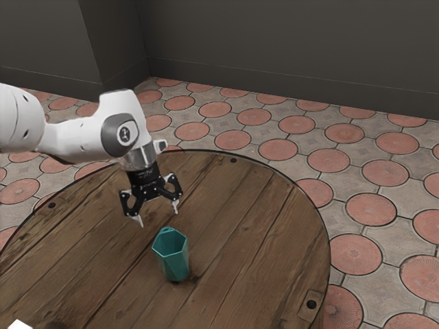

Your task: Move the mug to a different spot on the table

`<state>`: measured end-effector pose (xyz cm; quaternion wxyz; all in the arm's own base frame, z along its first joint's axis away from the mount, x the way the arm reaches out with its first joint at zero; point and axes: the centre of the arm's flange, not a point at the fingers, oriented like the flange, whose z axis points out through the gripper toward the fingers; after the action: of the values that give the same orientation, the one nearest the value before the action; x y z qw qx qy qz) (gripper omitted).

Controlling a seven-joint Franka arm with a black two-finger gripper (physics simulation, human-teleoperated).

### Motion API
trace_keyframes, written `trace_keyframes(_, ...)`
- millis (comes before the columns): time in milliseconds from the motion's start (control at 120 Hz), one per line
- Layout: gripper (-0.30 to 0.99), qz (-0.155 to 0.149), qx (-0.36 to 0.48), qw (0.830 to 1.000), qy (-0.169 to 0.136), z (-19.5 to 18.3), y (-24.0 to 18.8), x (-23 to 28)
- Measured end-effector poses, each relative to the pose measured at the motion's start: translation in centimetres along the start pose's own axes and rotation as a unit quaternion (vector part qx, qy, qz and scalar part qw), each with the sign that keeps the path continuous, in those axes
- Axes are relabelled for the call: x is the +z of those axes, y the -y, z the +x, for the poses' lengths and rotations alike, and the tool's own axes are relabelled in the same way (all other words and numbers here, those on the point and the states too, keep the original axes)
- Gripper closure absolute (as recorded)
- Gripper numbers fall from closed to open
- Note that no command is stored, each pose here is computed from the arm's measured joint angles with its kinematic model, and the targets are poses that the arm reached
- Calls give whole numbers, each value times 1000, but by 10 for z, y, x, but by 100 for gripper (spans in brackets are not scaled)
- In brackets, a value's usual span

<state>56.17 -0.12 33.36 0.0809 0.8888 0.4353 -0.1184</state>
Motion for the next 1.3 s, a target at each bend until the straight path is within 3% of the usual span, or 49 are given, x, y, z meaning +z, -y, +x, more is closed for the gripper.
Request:
trace_keyframes(192, 3, 8, -29, 1000, 6, -10, -3, 15)
trace_keyframes(433, 26, 30, -43, 998, 21, -20, -8, 31)
trace_keyframes(883, 49, 54, -69, 996, 31, -12, -9, 60)
trace_keyframes(1300, 56, 78, -75, 992, 66, 0, -24, 35)
